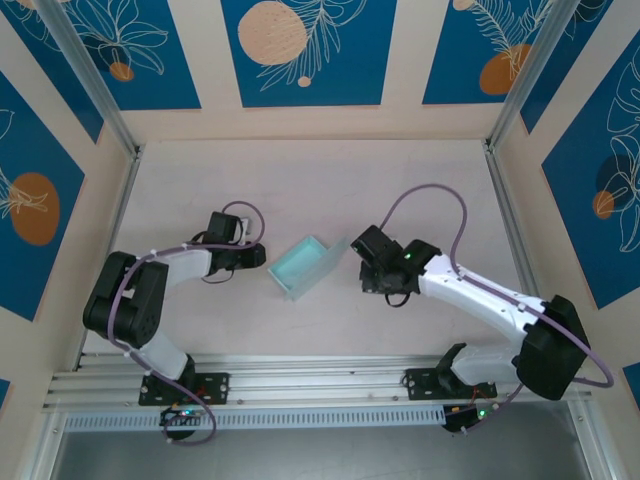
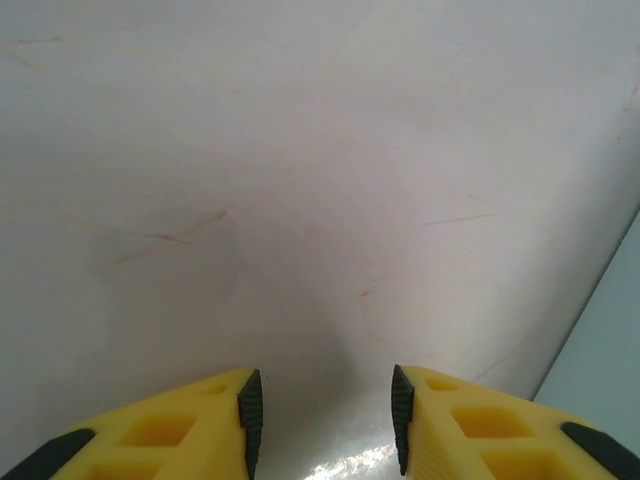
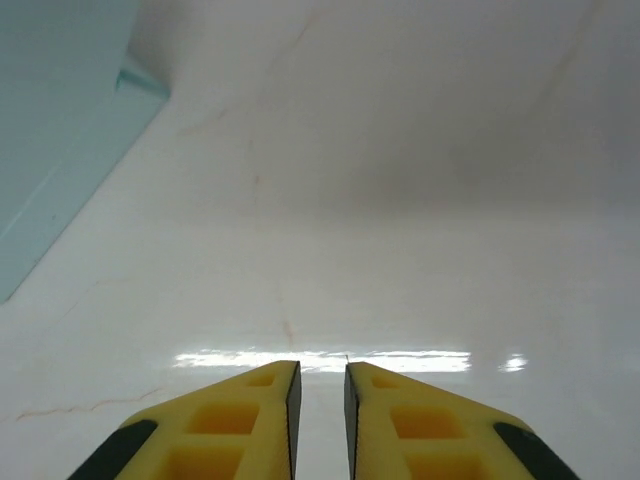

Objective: Fold the paper box

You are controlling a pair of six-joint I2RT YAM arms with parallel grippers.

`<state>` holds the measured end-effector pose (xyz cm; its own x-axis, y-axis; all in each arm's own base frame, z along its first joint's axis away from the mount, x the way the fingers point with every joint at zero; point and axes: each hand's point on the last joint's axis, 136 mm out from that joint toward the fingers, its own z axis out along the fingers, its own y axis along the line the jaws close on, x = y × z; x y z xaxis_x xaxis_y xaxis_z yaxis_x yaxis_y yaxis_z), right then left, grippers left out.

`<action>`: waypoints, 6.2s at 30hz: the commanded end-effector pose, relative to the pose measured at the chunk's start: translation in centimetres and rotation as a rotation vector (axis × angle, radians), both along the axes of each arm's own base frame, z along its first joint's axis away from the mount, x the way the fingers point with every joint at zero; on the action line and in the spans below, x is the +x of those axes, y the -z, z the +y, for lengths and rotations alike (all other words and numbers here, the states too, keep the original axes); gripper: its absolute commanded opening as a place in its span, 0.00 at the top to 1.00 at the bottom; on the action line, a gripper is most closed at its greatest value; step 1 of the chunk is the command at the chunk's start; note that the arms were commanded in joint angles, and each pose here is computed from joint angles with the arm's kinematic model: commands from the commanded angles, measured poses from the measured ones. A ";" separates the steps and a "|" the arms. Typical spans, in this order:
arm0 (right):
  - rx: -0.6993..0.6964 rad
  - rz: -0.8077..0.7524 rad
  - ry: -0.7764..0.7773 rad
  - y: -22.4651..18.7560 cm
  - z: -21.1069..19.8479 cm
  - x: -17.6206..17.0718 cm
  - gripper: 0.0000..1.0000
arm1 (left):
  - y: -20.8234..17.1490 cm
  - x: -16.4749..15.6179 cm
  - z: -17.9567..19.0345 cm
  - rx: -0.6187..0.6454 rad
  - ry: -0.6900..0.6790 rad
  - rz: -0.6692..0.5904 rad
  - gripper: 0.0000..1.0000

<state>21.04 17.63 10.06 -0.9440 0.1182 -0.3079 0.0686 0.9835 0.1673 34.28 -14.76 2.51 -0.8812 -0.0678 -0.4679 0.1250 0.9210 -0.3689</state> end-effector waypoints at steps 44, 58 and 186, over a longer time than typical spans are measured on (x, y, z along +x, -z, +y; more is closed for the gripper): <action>0.314 -0.079 -0.004 -0.9 2.0 19.1 0.76 | -10.4 -5.3 -4.3 0.001 0.166 -0.409 0.40; 0.137 -0.229 -0.009 -6.2 -2.3 9.5 0.53 | -15.6 4.2 -4.0 -0.010 0.691 -0.664 0.09; 0.023 -0.367 -0.023 0.1 9.4 18.1 0.88 | -5.2 3.9 -11.5 -0.092 -0.014 -0.500 0.98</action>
<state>41.53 24.51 11.99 -0.7228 0.1396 -0.6768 0.0459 0.9869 0.1544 41.56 -23.38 10.85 -0.4355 -0.1799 -0.8820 0.2114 0.9320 -0.2944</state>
